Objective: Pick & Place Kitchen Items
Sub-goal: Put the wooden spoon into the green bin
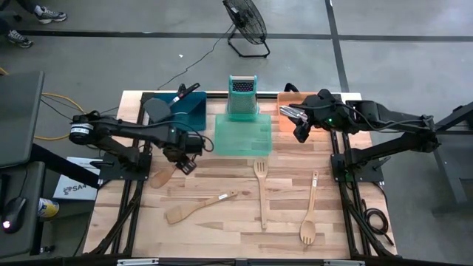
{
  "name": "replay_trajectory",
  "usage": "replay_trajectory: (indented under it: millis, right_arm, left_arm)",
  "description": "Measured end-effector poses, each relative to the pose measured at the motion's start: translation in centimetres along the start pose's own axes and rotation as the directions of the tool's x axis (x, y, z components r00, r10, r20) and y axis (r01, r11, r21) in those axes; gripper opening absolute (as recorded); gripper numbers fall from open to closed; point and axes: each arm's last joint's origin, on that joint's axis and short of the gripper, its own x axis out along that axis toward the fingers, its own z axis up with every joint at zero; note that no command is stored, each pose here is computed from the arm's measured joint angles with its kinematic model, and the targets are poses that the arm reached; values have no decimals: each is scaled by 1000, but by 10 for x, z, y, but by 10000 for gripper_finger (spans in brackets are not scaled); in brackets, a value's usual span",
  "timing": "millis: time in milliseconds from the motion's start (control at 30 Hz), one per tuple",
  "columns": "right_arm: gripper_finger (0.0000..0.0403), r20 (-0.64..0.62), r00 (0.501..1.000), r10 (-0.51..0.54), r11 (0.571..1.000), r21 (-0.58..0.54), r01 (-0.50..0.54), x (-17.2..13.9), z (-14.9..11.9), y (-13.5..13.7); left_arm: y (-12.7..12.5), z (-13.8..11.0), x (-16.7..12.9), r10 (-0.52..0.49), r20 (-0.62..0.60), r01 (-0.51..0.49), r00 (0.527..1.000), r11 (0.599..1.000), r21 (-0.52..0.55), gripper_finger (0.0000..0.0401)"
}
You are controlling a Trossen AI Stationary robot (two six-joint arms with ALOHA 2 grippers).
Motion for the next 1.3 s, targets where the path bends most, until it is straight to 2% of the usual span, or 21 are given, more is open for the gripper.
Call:
replay_trajectory:
  millis: [167, 467, 567, 767, 867, 1100, 1300]
  right_arm:
    - [238, 0, 1000, 0, 1000, 0, 0, 0, 0, 0]
    - [238, -1, 1000, 2, 1000, 2, -2, 0, 0, 0]
    - [238, -1, 1000, 2, 1000, 4, -2, 0, 0, 0]
    - [238, -1, 1000, 3, 1000, 4, -3, 0, 0, 0]
    - [238, -1, 1000, 3, 1000, 4, -3, 0, 0, 0]
    - [238, -1, 1000, 3, 1000, 5, -3, 0, 0, 0]
    - [238, 0, 1000, 3, 1000, 5, -3, 0, 0, 0]
  left_arm:
    - [5, -5, 13, 33, -31, -35, 999, 996, -85, 152]
    - [6, -7, 35, -6, -7, 6, 1000, 998, -56, 154]
    - [7, -8, 40, -4, -7, 4, 1000, 998, -55, 173]
    - [9, -10, 46, -5, 4, 5, 1000, 1000, -25, 240]
    - [8, -9, 54, -38, 36, 38, 999, 999, -6, 252]
    - [14, -17, 73, -47, 23, 48, 999, 999, -11, 239]
    - [18, -21, 80, -38, -1, 38, 999, 999, -9, 209]
